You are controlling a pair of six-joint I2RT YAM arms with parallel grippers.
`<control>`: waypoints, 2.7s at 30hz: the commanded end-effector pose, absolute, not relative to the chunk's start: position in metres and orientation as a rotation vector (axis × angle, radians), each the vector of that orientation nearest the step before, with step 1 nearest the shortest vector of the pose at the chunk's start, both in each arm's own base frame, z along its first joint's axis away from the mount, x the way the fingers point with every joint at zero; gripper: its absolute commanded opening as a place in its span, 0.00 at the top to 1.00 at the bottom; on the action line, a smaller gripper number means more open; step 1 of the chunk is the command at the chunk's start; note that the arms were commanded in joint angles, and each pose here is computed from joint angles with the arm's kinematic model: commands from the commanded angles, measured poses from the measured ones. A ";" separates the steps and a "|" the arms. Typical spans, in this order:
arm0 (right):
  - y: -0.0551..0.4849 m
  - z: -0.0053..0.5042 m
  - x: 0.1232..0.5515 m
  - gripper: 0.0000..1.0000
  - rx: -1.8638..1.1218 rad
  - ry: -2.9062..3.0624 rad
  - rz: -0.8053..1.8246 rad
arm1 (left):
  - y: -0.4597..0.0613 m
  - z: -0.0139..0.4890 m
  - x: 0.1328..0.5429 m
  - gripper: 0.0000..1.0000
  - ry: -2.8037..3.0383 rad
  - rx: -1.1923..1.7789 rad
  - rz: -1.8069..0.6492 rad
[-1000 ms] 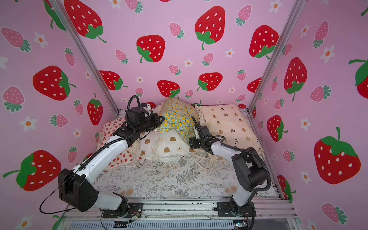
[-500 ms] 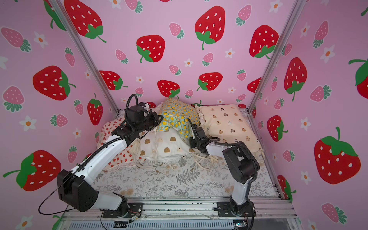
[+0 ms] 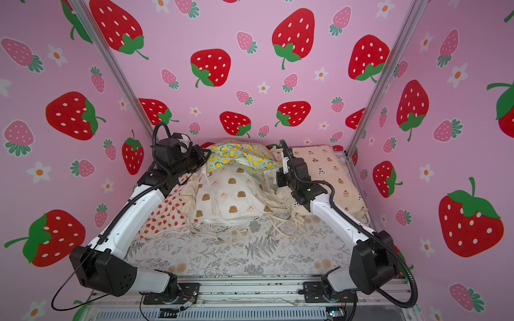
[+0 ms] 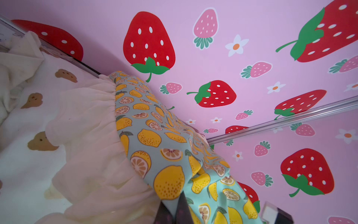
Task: Zip up pillowcases
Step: Pick up the pillowcase from the pillowcase.
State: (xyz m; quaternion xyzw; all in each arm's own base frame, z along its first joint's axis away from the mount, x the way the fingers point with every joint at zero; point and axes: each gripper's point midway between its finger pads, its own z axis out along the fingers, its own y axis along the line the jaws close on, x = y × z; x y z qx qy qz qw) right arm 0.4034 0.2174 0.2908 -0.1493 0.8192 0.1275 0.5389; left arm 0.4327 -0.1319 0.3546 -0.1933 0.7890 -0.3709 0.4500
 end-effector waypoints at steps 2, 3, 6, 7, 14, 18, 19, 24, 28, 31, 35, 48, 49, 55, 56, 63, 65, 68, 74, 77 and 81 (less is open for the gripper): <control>0.174 0.340 0.410 0.91 -0.322 1.963 0.182 | -0.122 0.398 0.410 1.00 1.840 -0.465 -0.968; 0.164 0.348 0.413 0.91 -0.296 1.964 0.180 | -0.125 0.395 0.405 1.00 1.836 -0.471 -0.996; 0.135 0.355 0.415 0.92 -0.197 2.008 0.237 | -0.143 0.385 0.381 1.00 1.860 -0.475 -1.122; 0.129 0.354 0.412 0.92 -0.185 2.027 0.238 | -0.153 0.385 0.368 1.00 1.868 -0.438 -1.123; 0.133 0.300 0.392 0.92 -0.165 2.173 0.326 | -0.196 0.323 0.359 0.93 2.066 -0.371 -1.069; 0.142 0.296 0.391 0.92 -0.136 2.204 0.429 | -0.213 0.310 0.362 0.68 2.123 -0.311 -1.127; 0.144 0.300 0.392 0.92 -0.121 2.200 0.455 | -0.215 0.308 0.358 0.62 2.141 -0.281 -1.120; 0.149 0.302 0.399 0.94 -0.010 2.223 0.523 | -0.210 0.291 0.336 0.43 2.165 -0.233 -1.104; 0.154 0.302 0.407 0.96 0.065 2.247 0.577 | -0.203 0.263 0.315 0.31 2.223 -0.134 -0.958; 0.156 0.302 0.413 0.97 0.108 2.259 0.596 | -0.205 0.251 0.308 0.27 2.214 -0.042 -0.888; 0.154 0.302 0.417 0.97 0.151 2.259 0.593 | -0.226 0.235 0.292 0.27 2.167 0.166 -0.813; 0.153 0.307 0.419 0.97 0.150 2.253 0.578 | -0.240 0.145 0.284 0.19 2.203 0.420 -0.394; 0.152 0.307 0.419 0.97 0.149 2.253 0.576 | -0.242 0.141 0.283 0.19 2.199 0.429 -0.397; 0.153 0.309 0.419 0.97 0.148 2.248 0.579 | -0.243 0.104 0.280 0.19 2.232 0.516 -0.256; 0.153 0.309 0.419 0.97 0.147 2.248 0.577 | -0.242 0.102 0.283 0.19 2.237 0.508 -0.223; 0.150 0.310 0.419 0.97 0.154 2.245 0.560 | -0.232 0.091 0.303 0.34 2.212 0.382 -0.040; 0.149 0.310 0.419 0.97 0.154 2.244 0.556 | -0.235 0.089 0.310 0.38 2.206 0.378 -0.018; 0.149 0.308 0.418 0.97 0.155 2.248 0.551 | -0.243 0.095 0.316 0.49 2.170 0.374 -0.053; 0.144 0.305 0.417 0.97 0.168 2.249 0.524 | -0.243 0.110 0.322 0.77 2.136 0.349 -0.107; 0.143 0.306 0.418 0.97 0.170 2.247 0.515 | -0.241 0.117 0.321 0.90 2.127 0.356 -0.131; 0.140 0.307 0.417 0.97 0.175 2.241 0.500 | -0.234 0.127 0.319 1.00 2.126 0.351 -0.170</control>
